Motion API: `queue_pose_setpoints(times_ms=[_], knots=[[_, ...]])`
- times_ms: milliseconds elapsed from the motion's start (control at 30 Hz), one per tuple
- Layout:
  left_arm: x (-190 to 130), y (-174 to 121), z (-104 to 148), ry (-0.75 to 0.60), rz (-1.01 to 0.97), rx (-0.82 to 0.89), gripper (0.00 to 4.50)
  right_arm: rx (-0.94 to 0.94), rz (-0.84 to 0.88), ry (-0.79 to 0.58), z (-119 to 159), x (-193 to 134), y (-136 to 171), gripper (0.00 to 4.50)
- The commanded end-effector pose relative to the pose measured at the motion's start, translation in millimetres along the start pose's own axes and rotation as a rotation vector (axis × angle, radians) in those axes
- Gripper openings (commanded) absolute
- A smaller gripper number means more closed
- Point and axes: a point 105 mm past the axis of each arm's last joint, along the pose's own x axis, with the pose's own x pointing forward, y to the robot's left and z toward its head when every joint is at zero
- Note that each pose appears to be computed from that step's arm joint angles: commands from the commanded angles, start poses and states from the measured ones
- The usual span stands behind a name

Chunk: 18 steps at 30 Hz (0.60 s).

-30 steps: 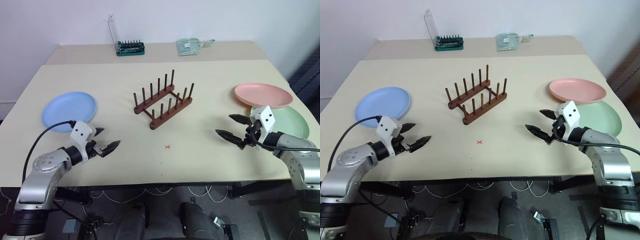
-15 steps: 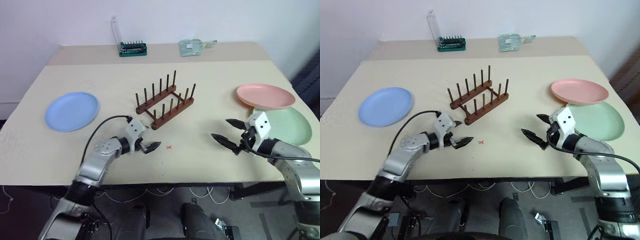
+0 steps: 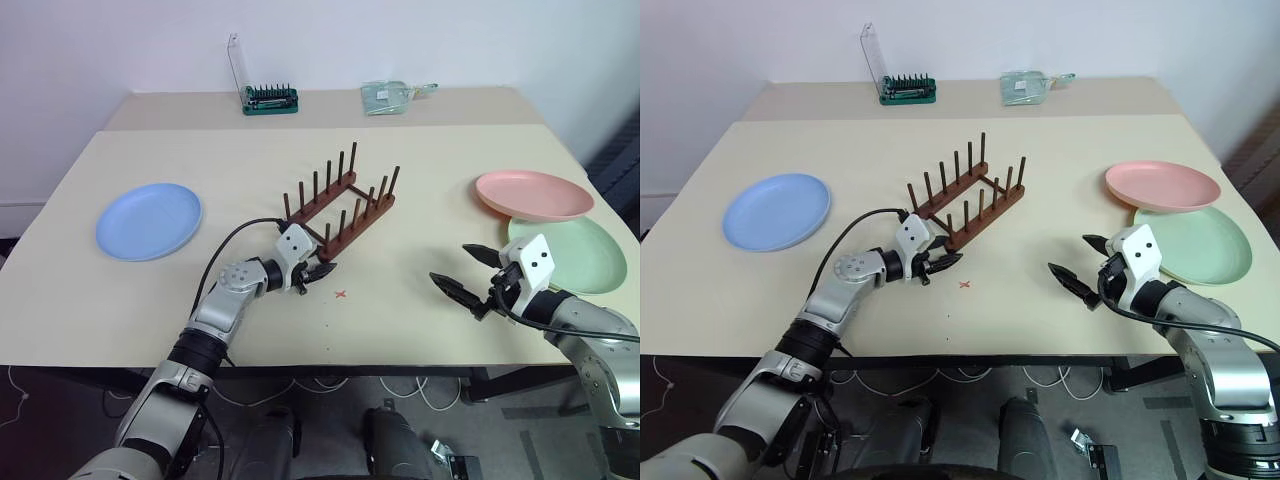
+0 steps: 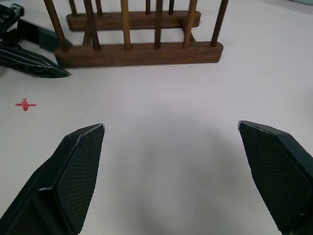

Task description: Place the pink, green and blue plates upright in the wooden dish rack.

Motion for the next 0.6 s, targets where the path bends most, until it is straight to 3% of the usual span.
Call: queue_pose_setpoints(times_ms=[33,200,500,533,600], knots=[[-7,-16,-13,0.035,-0.114,0.036,0.74,-0.036,0.009,-0.034,12,-1,1,4.50],[-14,-34,-13,0.047,-0.302,0.071,0.74,-0.040,0.029,-0.022,10,1,3,4.50],[-16,-14,-9,0.071,-0.373,0.116,0.74,-0.043,0.039,-0.013,5,4,10,4.50],[-17,-12,-11,0.082,-0.373,0.102,1.81,-0.044,0.038,-0.012,5,4,10,4.50],[-21,-7,-15,0.109,-0.359,0.099,2.72,-0.044,0.036,-0.009,4,5,11,4.50]])
